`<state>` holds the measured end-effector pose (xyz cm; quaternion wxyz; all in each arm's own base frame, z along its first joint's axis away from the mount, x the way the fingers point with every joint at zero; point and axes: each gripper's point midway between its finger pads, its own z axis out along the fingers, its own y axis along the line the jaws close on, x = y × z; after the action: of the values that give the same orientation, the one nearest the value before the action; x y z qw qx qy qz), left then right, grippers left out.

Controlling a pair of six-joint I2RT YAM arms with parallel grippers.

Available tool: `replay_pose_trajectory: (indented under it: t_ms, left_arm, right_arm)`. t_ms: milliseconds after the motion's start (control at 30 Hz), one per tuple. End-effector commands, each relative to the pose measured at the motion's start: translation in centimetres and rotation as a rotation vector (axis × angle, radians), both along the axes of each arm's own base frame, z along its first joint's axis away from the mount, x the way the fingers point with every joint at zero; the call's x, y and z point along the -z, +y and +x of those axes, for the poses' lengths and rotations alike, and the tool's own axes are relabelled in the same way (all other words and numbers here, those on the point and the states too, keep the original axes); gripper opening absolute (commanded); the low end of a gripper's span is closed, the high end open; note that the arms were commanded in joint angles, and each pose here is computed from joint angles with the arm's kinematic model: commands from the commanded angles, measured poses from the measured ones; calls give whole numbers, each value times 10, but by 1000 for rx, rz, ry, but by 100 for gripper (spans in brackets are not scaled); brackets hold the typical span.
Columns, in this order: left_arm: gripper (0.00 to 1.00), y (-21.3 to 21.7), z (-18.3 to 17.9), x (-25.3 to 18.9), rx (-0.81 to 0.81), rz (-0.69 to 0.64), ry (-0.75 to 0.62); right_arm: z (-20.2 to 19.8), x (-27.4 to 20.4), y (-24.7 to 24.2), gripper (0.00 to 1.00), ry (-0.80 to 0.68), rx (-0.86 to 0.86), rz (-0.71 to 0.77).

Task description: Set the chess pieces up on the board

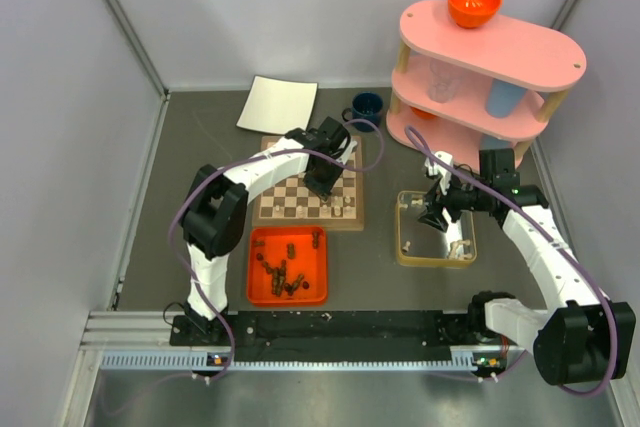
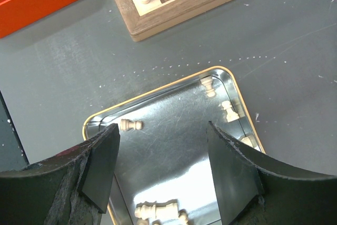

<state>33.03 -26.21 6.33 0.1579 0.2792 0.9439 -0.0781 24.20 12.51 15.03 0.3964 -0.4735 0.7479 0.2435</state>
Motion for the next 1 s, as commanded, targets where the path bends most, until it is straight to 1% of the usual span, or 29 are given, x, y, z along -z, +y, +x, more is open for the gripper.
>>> replay_pose_trajectory:
  t_ms: [0,200,300,367,533,967]
  left_arm:
    - [7,-8,9,-6,-6,-38,-23]
    - [8,-7,10,-5,-10,-36,-24]
    - [15,-6,11,-7,-15,-33,-31]
    - [17,-6,11,-8,-18,-34,-34]
    - [17,-4,11,-11,-19,-33,-38]
    - [14,-2,7,-15,-12,-29,-34]
  right_arm:
    - [7,-13,-1,66,-59,-5,3]
    - [7,-13,-1,66,-59,-6,3]
    - [8,-13,-1,66,-61,-4,2]
    - [7,-13,-1,66,-58,-3,2]
    - [8,-13,-1,66,-59,-5,1]
    - [8,-12,-1,66,-54,-4,3]
